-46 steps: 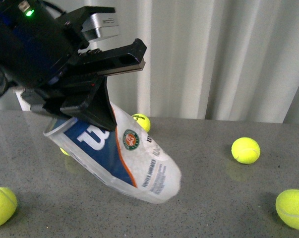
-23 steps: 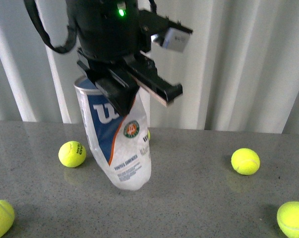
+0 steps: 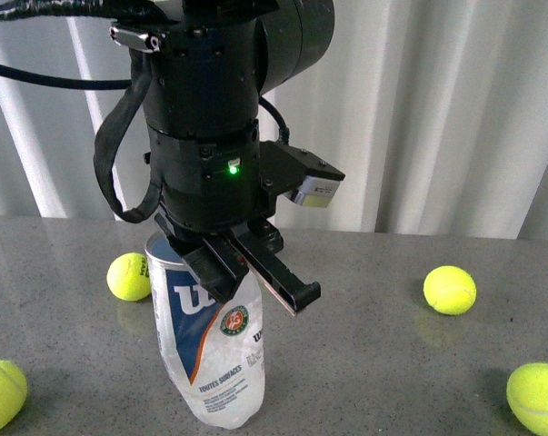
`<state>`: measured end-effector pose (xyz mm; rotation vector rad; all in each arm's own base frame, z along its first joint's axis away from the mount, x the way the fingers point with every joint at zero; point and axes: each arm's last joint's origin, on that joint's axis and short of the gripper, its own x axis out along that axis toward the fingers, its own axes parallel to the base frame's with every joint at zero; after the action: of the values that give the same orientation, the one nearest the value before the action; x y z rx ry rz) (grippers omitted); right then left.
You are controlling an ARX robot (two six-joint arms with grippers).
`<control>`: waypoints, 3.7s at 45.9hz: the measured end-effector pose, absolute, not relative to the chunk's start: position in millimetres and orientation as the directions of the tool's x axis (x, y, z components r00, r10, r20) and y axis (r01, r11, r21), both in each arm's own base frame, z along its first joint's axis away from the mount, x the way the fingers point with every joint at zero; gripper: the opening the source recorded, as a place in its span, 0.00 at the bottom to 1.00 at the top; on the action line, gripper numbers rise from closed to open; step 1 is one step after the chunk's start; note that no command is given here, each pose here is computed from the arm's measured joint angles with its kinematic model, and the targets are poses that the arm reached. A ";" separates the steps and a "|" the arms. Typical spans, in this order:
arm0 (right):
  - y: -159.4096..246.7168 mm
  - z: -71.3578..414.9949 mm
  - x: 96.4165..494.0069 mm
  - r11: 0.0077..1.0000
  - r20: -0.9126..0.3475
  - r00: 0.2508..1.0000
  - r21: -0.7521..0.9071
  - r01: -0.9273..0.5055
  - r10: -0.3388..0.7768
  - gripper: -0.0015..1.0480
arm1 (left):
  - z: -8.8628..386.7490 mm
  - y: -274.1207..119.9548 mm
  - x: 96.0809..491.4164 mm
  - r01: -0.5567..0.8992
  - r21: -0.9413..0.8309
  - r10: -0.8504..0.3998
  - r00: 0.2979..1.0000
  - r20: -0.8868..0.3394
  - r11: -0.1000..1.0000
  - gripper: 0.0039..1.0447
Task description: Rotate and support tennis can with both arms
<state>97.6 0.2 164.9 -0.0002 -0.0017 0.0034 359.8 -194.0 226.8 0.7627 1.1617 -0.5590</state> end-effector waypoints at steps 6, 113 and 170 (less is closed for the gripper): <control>0.2 164.9 97.6 1.000 0.002 1.000 0.000 -0.003 0.003 0.93 | 222.3 -195.3 358.8 0.732 0.249 0.003 0.320 -0.947 0.634 0.03; 0.2 164.9 97.6 1.000 0.002 1.000 0.000 -0.003 0.003 0.93 | 180.8 -1.5 150.3 0.005 -0.007 -0.005 1.000 -0.008 1.000 0.03; 0.2 164.9 97.6 1.000 0.002 1.000 0.000 -0.003 0.003 0.93 | 174.8 -0.2 108.4 0.001 -0.005 -0.001 1.000 0.028 1.000 0.03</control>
<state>97.6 0.2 164.9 -0.0002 -0.0017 0.0034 108.4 -0.2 174.8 -0.0048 -0.0284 -0.0012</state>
